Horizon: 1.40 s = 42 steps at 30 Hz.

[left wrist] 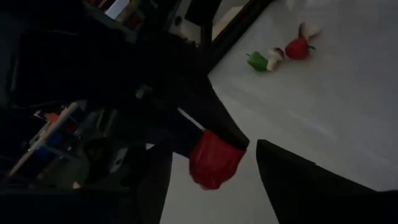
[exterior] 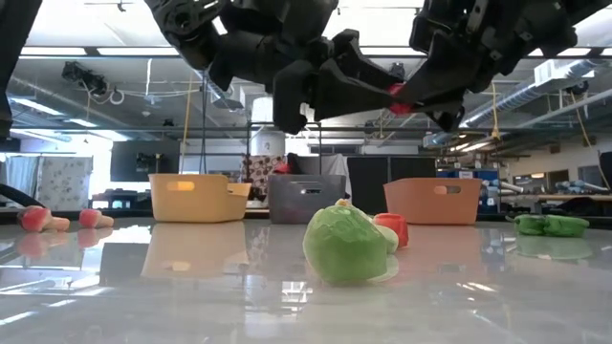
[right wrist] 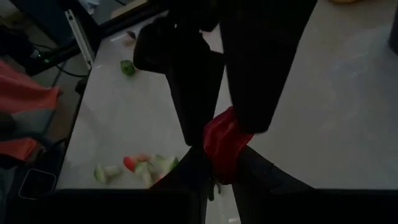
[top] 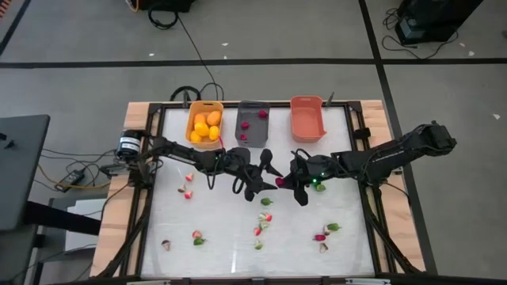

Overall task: Sort produce into baskets
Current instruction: Put the red chili pepper into the black bin

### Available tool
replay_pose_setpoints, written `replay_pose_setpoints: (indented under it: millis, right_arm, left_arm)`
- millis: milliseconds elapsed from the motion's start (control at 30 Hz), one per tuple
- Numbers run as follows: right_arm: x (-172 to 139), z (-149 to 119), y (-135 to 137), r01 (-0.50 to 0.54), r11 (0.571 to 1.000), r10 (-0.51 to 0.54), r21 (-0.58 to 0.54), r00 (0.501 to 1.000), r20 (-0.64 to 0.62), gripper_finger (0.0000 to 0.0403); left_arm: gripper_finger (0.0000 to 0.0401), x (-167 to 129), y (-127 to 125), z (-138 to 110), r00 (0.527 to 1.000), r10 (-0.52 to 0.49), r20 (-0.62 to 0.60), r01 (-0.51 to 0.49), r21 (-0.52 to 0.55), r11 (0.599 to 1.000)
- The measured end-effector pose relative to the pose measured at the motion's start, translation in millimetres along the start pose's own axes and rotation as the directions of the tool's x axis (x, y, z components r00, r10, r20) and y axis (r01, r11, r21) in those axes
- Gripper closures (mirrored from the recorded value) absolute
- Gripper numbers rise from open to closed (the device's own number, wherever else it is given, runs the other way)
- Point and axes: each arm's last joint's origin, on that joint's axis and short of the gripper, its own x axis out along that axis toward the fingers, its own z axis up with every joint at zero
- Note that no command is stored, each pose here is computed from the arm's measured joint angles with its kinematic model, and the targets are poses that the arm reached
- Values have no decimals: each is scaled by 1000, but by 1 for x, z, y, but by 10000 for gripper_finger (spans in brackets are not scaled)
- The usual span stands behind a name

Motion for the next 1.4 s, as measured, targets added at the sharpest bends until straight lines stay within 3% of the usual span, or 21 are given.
replay_pose_setpoints:
  millis: [400, 700, 833, 1000, 1233, 1400]
  right_arm:
    - [0, 1, 1, -29, 1000, 29, 4, 1000, -3, 339]
    - [0, 1, 1, -43, 999, 43, 3, 999, 0, 336]
    - [0, 1, 1, -11, 1000, 11, -2, 1000, 15, 313]
    - [0, 1, 0, -4, 1000, 4, 10, 1000, 13, 250]
    - [-10, -5, -3, 64, 985, -54, 161, 996, -67, 214]
    - [-20, -18, -1, 127, 957, -74, 261, 976, -205, 215]
  left_arm:
    - [257, 1, -2, 2, 1000, -14, 18, 14, 9, 1000]
    - [289, 0, -2, 1, 1000, -10, -4, 10, 28, 1000]
    - [303, 0, -2, 1, 1000, -4, -9, 4, 15, 1000]
    - [309, 0, 0, -2, 999, 18, -36, -21, -84, 996]
    - [310, -3, 10, -12, 979, 131, -154, -152, -135, 979]
    - [310, -12, 30, -35, 900, 287, -327, -347, -144, 927]
